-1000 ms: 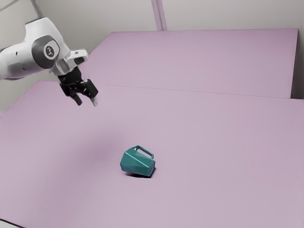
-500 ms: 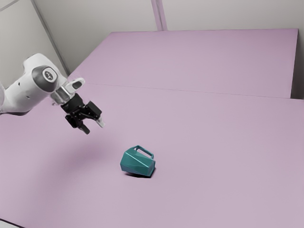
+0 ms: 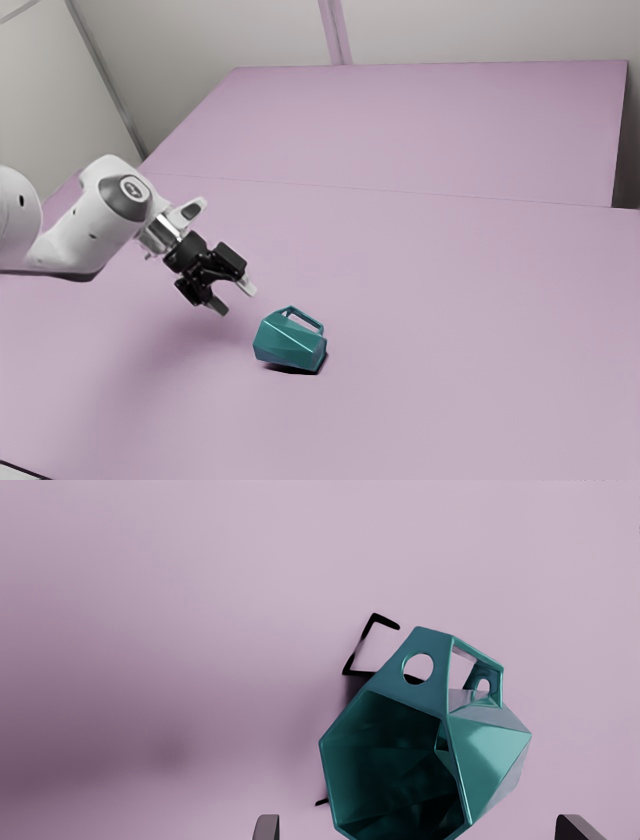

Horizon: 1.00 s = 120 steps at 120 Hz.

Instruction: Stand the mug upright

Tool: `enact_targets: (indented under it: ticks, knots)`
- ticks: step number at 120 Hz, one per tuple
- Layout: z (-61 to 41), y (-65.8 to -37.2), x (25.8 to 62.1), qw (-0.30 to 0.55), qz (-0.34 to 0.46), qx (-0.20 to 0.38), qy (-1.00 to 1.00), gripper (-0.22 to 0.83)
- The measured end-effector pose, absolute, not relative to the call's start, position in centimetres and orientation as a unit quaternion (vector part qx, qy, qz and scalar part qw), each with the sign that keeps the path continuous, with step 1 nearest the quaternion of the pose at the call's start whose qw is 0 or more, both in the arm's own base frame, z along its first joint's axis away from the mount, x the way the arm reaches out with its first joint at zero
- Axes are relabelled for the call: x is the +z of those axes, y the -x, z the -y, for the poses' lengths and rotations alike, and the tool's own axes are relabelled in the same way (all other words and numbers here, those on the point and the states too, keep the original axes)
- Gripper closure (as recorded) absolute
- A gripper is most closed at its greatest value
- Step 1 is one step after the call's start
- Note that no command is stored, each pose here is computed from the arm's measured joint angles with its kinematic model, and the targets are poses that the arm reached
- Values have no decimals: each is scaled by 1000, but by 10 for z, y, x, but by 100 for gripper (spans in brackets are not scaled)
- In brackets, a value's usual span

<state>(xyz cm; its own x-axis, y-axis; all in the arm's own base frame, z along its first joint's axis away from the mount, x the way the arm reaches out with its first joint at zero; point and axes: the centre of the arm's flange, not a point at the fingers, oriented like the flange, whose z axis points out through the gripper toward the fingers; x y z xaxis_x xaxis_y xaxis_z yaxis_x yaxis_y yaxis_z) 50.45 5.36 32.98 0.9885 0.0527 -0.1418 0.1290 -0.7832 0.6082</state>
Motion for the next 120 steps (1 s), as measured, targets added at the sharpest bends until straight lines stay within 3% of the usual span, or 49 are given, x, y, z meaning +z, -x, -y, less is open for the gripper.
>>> enact_targets:
  ticks: [94,120]
  knots:
    - [7,-511,296,368,-23,-54,-928,0]
    - [18,-513,297,371,-14,-48,-927,21]
